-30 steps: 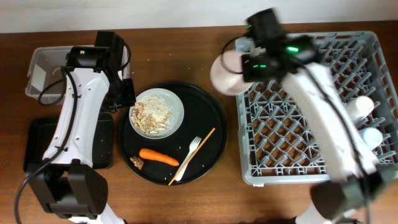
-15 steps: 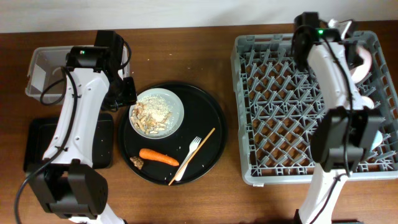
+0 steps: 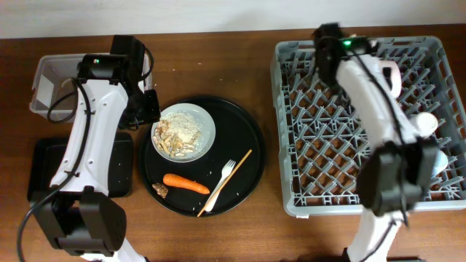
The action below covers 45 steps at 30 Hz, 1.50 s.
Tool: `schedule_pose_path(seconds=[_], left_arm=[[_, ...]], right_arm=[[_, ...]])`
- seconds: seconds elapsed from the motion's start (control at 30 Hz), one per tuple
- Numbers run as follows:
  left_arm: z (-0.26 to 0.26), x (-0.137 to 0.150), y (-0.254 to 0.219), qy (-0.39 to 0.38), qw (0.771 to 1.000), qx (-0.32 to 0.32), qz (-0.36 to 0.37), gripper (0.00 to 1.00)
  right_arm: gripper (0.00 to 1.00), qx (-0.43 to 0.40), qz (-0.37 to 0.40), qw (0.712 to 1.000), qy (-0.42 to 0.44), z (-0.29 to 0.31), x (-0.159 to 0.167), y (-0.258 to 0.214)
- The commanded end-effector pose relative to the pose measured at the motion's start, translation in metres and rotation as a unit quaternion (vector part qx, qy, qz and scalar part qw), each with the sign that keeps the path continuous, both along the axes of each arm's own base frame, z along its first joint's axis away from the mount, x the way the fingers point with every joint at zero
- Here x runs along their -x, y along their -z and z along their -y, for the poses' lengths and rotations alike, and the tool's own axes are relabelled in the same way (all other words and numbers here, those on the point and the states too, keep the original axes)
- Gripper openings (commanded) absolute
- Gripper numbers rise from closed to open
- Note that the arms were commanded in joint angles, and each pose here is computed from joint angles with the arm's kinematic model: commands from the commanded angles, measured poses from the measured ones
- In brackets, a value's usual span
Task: Sort waste into correct bins and load items into the dishwasher rack
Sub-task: 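Place the pink bowl into the rack with the right gripper, then tip the plate's rice and shells onto the black tray with the left gripper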
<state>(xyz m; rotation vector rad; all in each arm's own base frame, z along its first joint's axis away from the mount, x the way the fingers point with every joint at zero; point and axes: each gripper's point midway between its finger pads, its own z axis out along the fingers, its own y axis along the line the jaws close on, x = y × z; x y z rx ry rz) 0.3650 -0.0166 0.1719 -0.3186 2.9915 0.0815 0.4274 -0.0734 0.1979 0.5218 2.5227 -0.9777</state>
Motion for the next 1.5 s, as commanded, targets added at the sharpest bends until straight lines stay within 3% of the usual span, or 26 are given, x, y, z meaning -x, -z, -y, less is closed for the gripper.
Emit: schedule_pose_path(seconds=[0.0, 0.07, 0.13, 0.33, 0.37, 0.4, 0.53, 0.67, 0.7, 0.8, 0.87, 0.97, 1.03, 1.1, 1.17, 1.27, 1.47], left_arm=[[0.001, 0.0, -0.006, -0.007, 1.0, 0.007, 0.009, 0.46], [0.001, 0.0, -0.006, -0.007, 1.0, 0.007, 0.009, 0.46], [0.001, 0.0, -0.006, -0.007, 1.0, 0.007, 0.009, 0.46], [0.001, 0.004, -0.005, -0.007, 1.0, 0.006, 0.001, 0.46], [0.001, 0.005, -0.005, -0.007, 1.0, 0.006, 0.0, 0.46], [0.001, 0.005, -0.005, -0.007, 1.0, 0.006, 0.0, 0.46], [0.001, 0.005, -0.005, -0.007, 1.0, 0.006, -0.001, 0.46], [0.001, 0.007, -0.005, -0.006, 1.0, 0.005, -0.004, 0.46], [0.001, 0.007, -0.005, -0.006, 1.0, 0.005, -0.004, 0.46], [0.001, 0.007, -0.005, -0.006, 1.0, 0.005, -0.006, 0.46], [0.0, 0.009, -0.004, -0.006, 1.0, 0.005, -0.009, 0.47], [0.0, 0.011, -0.004, -0.005, 1.0, 0.005, -0.013, 0.47], [0.027, 0.003, -0.005, 0.021, 0.999, 0.033, 0.004, 0.47], [0.064, -0.004, -0.002, 0.071, 0.996, 0.036, 0.027, 0.47], [0.101, -0.001, 0.02, 0.117, 0.992, 0.039, 0.032, 0.47], [0.136, 0.006, 0.069, 0.163, 0.985, 0.042, 0.038, 0.47], [0.154, 0.008, 0.128, 0.185, 0.98, 0.045, 0.057, 0.45]], right_arm=[[0.94, -0.086, 0.112, 0.99, 0.026, 0.017, 0.025, -0.067], [0.86, -0.139, 0.092, 0.983, 0.075, 0.054, 0.05, -0.057], [0.8, -0.197, 0.075, 0.972, 0.103, 0.084, 0.054, -0.019], [0.8, -0.242, 0.095, 0.964, 0.054, 0.092, -0.01, 0.049], [0.8, -0.266, 0.085, 0.96, 0.02, 0.081, -0.015, 0.053], [0.82, -0.329, 0.063, 0.938, -0.09, 0.046, -0.025, 0.054], [0.88, -0.417, 0.034, 0.89, -0.182, 0.002, -0.016, 0.052], [0.91, -0.402, 0.049, 0.896, -0.183, 0.004, -0.009, 0.029], [0.92, -0.37, 0.065, 0.912, -0.162, 0.015, -0.002, 0.011], [0.94, -0.326, 0.092, 0.934, -0.114, 0.024, 0.039, -0.039], [0.95, -0.334, 0.084, 0.931, -0.118, 0.012, 0.061, -0.052], [0.98, -0.381, -0.005, 0.911, -0.158, -0.046, 0.097, -0.042], [0.98, -0.391, -0.06, 0.9, -0.181, -0.08, 0.113, -0.029], [0.99, -0.374, -0.076, 0.913, -0.144, -0.073, 0.123, -0.025], [1.0, -0.341, -0.089, 0.928, -0.119, -0.058, 0.131, -0.023], [1.0, -0.339, -0.09, 0.929, -0.118, -0.057, 0.131, -0.023], [1.0, -0.339, -0.089, 0.929, -0.119, -0.057, 0.131, -0.023]])
